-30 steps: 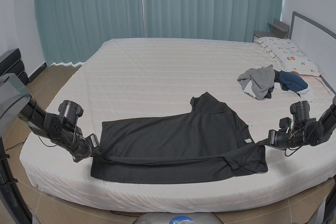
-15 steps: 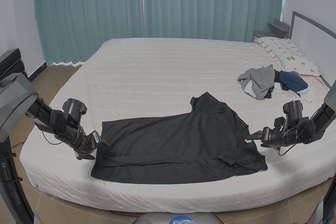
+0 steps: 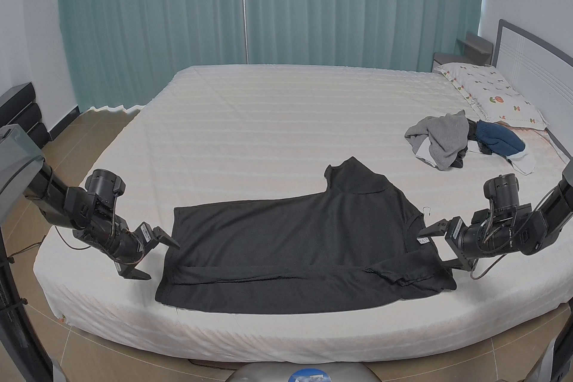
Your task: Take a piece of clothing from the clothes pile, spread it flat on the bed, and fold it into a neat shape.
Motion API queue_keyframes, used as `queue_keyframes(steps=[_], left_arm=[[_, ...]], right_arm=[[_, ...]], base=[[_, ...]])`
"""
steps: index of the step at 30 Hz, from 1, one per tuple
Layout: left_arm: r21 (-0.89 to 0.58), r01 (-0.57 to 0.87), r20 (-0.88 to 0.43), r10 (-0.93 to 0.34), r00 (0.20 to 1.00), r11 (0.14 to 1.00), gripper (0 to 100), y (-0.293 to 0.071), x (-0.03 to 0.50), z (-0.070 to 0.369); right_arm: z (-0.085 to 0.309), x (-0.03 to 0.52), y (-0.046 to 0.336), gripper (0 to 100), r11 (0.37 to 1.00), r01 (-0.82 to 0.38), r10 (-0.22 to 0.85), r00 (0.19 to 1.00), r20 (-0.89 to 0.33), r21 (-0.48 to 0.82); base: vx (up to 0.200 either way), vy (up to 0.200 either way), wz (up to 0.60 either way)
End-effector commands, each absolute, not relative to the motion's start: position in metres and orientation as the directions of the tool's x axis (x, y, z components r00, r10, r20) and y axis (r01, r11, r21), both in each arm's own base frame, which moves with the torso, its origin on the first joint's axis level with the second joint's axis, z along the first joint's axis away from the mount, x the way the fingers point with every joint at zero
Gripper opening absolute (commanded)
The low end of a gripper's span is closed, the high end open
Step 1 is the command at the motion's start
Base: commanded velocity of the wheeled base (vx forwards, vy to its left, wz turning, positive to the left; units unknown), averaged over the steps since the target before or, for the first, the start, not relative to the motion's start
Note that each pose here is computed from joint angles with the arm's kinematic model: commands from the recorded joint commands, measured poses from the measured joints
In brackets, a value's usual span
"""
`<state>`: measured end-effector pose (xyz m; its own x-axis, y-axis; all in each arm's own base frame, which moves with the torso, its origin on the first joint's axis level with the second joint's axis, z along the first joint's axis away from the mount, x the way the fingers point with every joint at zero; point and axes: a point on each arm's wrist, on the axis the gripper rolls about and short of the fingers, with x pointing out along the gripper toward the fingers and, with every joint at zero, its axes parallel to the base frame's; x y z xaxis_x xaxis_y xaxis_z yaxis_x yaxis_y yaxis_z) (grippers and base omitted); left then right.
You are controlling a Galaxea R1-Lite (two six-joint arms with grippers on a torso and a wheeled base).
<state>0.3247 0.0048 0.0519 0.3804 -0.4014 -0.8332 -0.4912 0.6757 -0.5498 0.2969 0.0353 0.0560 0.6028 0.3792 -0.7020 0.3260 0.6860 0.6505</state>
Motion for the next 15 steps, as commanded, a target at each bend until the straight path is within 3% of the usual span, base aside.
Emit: queue_keyframes(steps=[1,7,11,15], left_arm=[[-0.579,-0.494,-0.815,-0.438,0.38,0.648,100,0.01,0.314,0.057],[-0.589,-0.495,-0.808,-0.466,0.36,0.639,100,0.008,0.31,0.052],[-0.601,-0.49,-0.8,-0.484,0.356,0.632,100,0.008,0.309,0.052],[-0.6,-0.49,-0.8,-0.484,0.355,0.632,100,0.008,0.309,0.052]], right_arm=[[0.05,0.291,0.046,100,0.694,0.357,0.36,0.581,-0.73,0.626],[0.033,0.299,0.052,100,0.676,0.428,0.318,0.565,-0.761,0.6],[0.026,0.31,0.058,100,0.634,0.444,0.315,0.599,-0.736,0.633],[0.014,0.313,0.064,100,0.637,0.462,0.283,0.605,-0.744,0.618]], base=[[0.0,0.0,0.0],[0.0,0.0,0.0],[0.0,0.0,0.0],[0.0,0.0,0.0]])
